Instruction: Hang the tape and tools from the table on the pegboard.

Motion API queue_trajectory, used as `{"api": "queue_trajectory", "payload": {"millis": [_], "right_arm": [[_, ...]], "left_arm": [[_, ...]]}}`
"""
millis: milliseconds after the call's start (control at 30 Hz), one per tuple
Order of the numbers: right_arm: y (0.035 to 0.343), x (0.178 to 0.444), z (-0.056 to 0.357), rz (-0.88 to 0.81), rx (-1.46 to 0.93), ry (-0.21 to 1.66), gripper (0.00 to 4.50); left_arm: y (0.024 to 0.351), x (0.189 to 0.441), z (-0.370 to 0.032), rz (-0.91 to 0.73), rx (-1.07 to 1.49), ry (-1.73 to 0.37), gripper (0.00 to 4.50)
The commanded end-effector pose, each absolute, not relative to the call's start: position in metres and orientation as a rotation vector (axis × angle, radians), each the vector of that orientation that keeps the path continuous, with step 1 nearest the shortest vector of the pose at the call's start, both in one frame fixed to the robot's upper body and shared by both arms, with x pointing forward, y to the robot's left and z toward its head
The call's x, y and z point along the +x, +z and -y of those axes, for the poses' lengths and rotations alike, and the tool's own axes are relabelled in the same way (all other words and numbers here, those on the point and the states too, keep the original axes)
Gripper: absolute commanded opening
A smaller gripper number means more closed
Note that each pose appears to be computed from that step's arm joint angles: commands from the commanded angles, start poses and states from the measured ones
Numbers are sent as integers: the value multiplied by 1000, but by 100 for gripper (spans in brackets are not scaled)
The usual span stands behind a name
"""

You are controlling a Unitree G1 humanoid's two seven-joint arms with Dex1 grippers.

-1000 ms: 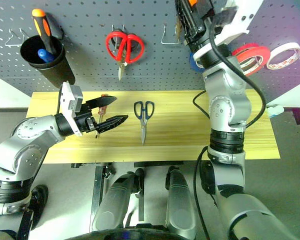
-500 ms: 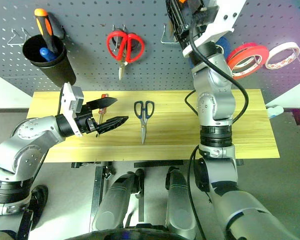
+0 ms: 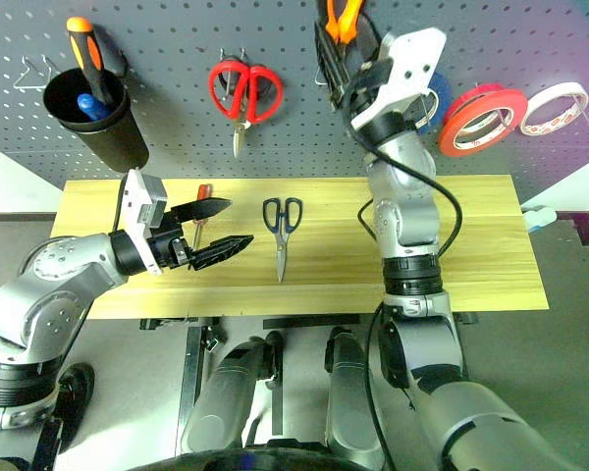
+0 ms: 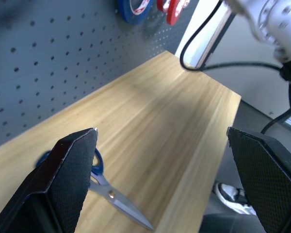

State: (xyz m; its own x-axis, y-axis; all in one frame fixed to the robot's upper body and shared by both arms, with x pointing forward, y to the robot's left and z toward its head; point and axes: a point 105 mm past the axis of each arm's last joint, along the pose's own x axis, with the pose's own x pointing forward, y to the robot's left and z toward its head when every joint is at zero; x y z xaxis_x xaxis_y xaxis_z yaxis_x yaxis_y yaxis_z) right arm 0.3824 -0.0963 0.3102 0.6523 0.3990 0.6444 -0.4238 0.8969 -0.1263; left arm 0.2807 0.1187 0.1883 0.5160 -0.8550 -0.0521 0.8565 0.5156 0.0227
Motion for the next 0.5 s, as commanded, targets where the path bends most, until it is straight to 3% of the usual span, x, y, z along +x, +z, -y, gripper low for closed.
{"api": "queue_trajectory", "payload": {"millis": [33,267,300,500], "right_arm": [[314,375,95,779,-4,453,215],[299,382,97,739,-18,426,215],[298,383,97,732,-12,436,250],[295,383,99,726,-29,441,250]], "left_arm": [[201,274,-119,12,68,-1039,450],[199,273,-120,4,69,-1036,450],[199,273,-119,6,69,-1038,450],[199,274,-117,8,66,-1045,450]]}}
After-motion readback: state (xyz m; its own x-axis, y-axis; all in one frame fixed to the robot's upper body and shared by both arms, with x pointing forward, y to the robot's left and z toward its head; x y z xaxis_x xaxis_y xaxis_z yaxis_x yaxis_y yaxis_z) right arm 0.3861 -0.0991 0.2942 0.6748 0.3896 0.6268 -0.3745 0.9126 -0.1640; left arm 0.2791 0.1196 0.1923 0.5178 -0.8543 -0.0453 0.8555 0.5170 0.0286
